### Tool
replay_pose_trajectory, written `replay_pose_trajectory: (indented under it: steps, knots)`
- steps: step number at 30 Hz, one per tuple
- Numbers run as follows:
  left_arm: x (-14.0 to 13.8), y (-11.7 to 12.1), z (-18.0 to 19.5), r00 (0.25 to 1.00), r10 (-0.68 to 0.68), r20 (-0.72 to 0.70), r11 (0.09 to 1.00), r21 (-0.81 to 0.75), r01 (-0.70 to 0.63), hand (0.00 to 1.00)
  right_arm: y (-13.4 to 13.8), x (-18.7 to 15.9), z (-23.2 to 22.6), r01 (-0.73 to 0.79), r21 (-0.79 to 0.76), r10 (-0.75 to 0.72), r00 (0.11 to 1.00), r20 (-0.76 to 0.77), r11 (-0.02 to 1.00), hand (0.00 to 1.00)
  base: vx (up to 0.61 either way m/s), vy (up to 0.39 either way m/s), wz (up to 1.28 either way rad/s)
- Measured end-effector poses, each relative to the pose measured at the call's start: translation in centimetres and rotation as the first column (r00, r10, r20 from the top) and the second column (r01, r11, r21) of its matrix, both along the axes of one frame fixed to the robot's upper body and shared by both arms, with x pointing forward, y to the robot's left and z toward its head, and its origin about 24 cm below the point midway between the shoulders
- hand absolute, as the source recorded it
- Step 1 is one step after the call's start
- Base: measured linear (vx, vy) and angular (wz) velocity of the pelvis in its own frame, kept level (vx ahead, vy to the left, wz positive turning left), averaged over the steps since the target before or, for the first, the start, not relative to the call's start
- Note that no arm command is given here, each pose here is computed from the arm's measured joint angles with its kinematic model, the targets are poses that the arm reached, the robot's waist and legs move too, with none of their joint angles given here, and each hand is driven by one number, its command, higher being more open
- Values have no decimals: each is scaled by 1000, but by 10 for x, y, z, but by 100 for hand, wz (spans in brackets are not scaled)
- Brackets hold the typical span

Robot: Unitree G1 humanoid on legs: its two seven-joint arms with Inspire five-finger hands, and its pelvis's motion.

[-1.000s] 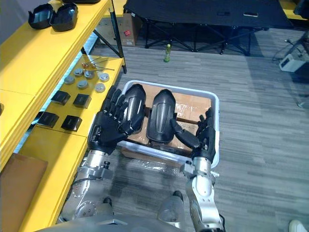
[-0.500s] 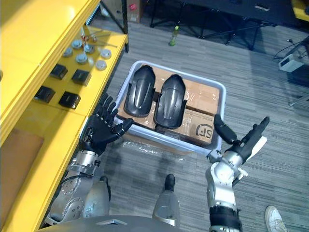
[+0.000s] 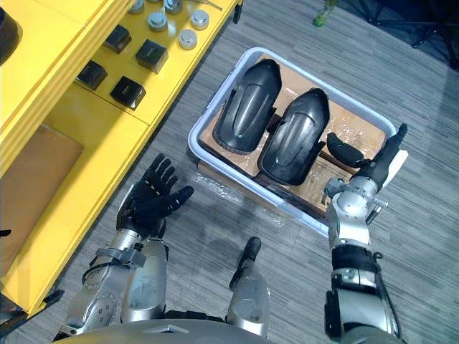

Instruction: Walk over and take three plastic housings, then place them on the shelf

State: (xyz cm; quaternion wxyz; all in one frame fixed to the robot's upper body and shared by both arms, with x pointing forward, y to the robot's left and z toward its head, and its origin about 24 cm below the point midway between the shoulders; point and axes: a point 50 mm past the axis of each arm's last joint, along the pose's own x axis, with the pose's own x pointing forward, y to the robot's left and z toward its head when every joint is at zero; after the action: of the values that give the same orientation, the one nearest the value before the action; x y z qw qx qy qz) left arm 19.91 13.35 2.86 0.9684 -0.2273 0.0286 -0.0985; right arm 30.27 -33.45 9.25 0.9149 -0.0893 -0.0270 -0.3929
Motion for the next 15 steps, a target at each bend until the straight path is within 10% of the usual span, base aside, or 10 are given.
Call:
replay_pose_trajectory:
  steps: [10,11,15]
  knots:
    - [-2,1,-16,998,-1,-59,1000,-8,0,100,-25,27,13,-92,-12,85,954,-289,996,100,-22,-11,16]
    - [-2,2,-16,998,1,-59,1000,-7,-1,100,-25,27,11,-100,1,95,948,-304,995,0,-2,-5,18]
    - [-2,2,-15,998,4,-56,1000,-2,-4,100,-41,21,15,-139,11,133,913,-386,990,0,-14,-3,8]
